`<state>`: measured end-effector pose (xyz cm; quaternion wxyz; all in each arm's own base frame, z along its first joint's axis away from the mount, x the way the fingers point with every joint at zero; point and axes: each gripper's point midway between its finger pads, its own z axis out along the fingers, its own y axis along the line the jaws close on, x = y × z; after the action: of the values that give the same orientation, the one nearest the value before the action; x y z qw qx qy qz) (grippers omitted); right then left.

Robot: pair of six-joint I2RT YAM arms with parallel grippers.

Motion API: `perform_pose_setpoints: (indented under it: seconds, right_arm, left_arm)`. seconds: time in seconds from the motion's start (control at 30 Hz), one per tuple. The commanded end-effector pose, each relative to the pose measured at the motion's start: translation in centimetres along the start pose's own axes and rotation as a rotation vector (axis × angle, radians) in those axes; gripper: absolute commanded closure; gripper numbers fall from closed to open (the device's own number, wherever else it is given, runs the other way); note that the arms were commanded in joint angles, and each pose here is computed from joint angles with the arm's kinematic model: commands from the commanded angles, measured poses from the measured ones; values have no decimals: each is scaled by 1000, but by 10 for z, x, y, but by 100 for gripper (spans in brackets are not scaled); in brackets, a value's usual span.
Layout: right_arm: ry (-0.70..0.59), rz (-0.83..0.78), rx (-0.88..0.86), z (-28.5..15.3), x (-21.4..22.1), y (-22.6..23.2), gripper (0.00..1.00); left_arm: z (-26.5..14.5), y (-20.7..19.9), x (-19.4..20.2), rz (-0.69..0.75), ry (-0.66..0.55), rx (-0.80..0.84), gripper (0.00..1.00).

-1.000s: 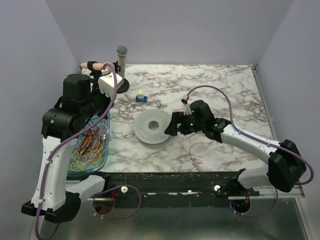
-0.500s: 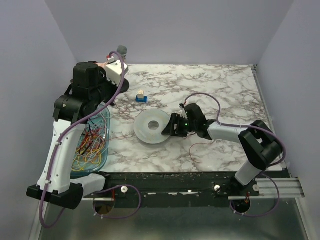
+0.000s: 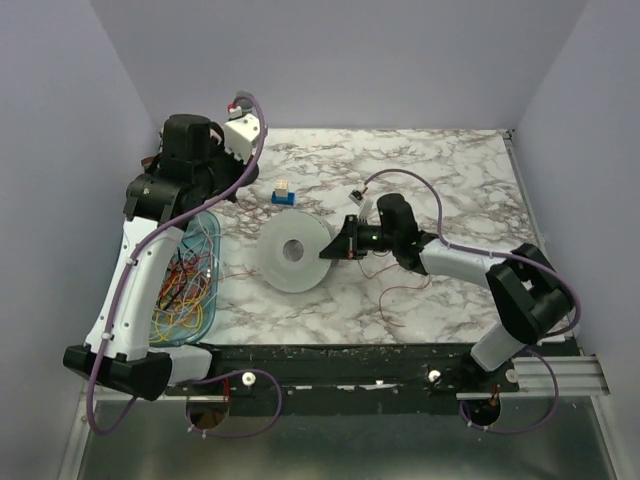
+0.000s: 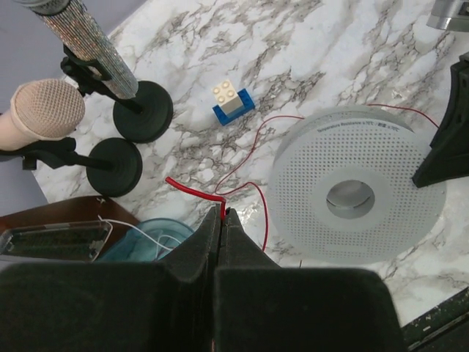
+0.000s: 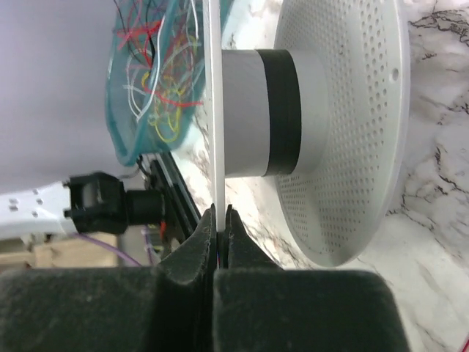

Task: Wrap the cables

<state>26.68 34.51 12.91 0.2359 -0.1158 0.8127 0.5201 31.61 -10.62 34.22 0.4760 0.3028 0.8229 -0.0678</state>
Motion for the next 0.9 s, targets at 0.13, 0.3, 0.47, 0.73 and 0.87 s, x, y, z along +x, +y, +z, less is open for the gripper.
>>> perform_pose_setpoints:
  seconds: [0.13,0.3,0.47,0.73,0.87]
  right_arm:
    - [124,-486,-43,-56,8,50,99]
    - [10,-922,-29,-94,-13,76,99]
    - [10,-1268,-95,-103,-5,74,99]
    - [58,-1473,-143,-103,5,64,99]
    - [118,-1494,-193,-94,14,55,99]
  left_arm:
    - [3,20,-84,90,-259,-25,100]
    - [4,11,-87,186,-250,48,100]
    - [2,-42,-36,334,-177,332,100]
    - [-21,-117,41,543,-17,670,100]
    - [-19,-149,72,594,48,799,100]
